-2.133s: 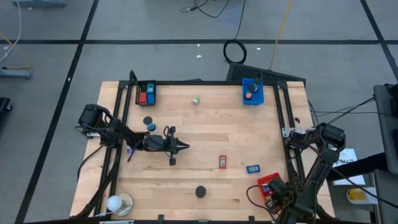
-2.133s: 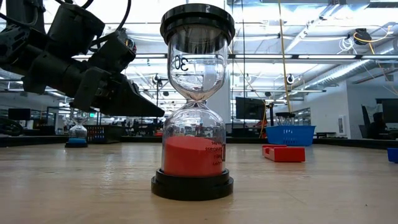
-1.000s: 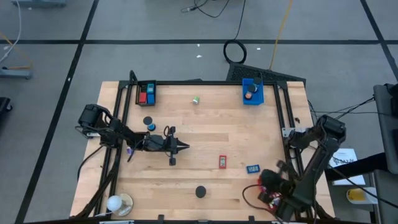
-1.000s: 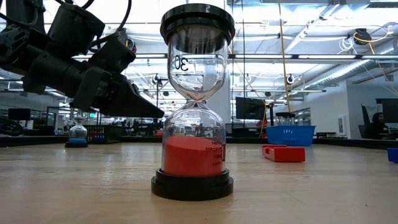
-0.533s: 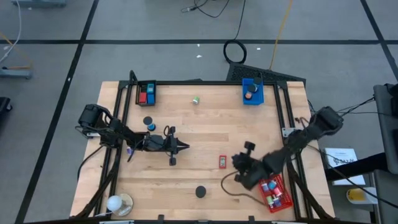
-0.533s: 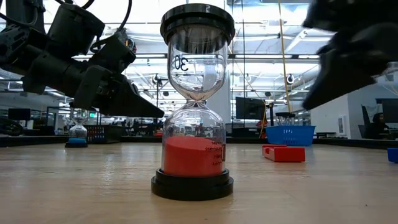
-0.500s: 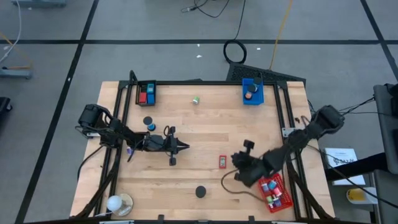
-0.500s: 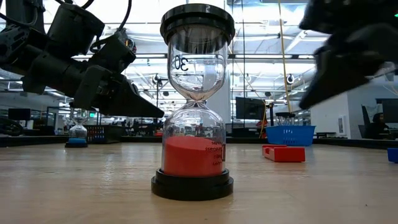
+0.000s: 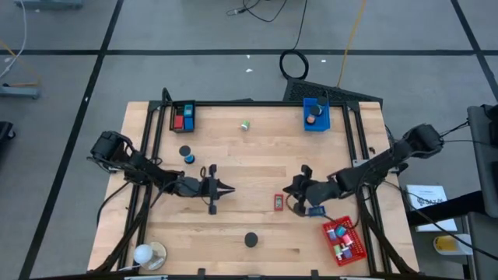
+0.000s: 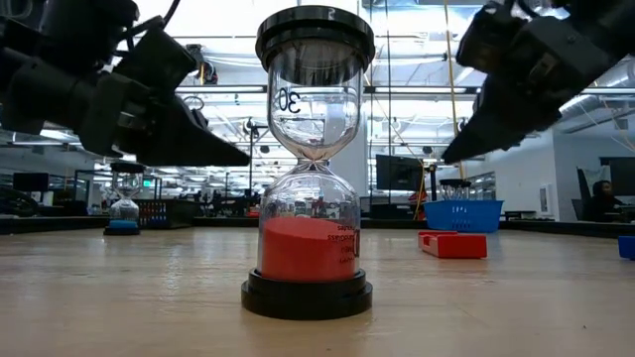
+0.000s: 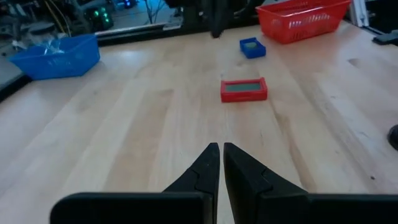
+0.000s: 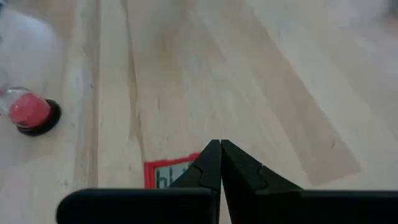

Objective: Pick & Place Office items
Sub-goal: Put the red digital timer into the black basket

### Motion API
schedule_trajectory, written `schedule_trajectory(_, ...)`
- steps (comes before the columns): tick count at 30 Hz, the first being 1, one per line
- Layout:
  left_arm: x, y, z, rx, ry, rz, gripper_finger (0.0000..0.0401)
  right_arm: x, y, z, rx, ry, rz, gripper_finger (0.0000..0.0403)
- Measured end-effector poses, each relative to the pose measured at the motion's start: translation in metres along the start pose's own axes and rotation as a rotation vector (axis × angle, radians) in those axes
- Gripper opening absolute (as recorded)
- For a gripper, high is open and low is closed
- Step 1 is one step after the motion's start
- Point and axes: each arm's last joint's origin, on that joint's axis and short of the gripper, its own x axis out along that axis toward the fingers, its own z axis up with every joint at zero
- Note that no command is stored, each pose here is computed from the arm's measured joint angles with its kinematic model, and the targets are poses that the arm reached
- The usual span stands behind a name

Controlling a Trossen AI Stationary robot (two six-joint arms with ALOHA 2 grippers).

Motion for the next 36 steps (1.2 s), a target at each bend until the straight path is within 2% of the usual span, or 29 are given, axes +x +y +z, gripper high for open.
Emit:
schedule_trajectory(6, 0.0, 0.001, -0.004, -0.047, 0.037, 0.052, 0.0031, 0.012, 0.025, 0.005, 0.061, 0.106, -0.038, 0.0006)
schedule_trajectory(9, 0.0, 0.001, -0.005, -0.047, 0.044, 0.054, 0.003, 0.02, 0.037, 0.003, 0.072, 0.159, -0.085, 0.0027)
schedule_trajectory(13, 0.0, 0.001, -0.005, -0.043, 0.051, 0.054, 0.0031, 0.029, 0.047, 0.0, 0.098, 0.192, -0.149, 0.0082)
schedule_trajectory(20, 0.0, 0.002, -0.006, -0.042, 0.057, 0.055, 0.0031, 0.031, 0.055, -0.009, 0.161, 0.219, -0.159, 0.02)
schedule_trajectory(25, 0.0, 0.002, -0.006, -0.053, 0.057, 0.055, 0.0031, 0.03, 0.056, -0.01, 0.166, 0.186, -0.184, 0.0261)
schedule_trajectory(29, 0.0, 0.002, -0.006, -0.057, 0.057, 0.055, 0.0031, 0.032, 0.055, -0.011, 0.167, 0.164, -0.215, 0.0283)
schedule_trajectory(36, 0.0, 0.002, -0.006, -0.058, 0.056, 0.055, 0.0031, 0.041, 0.055, -0.02, 0.165, 0.178, -0.246, 0.0288)
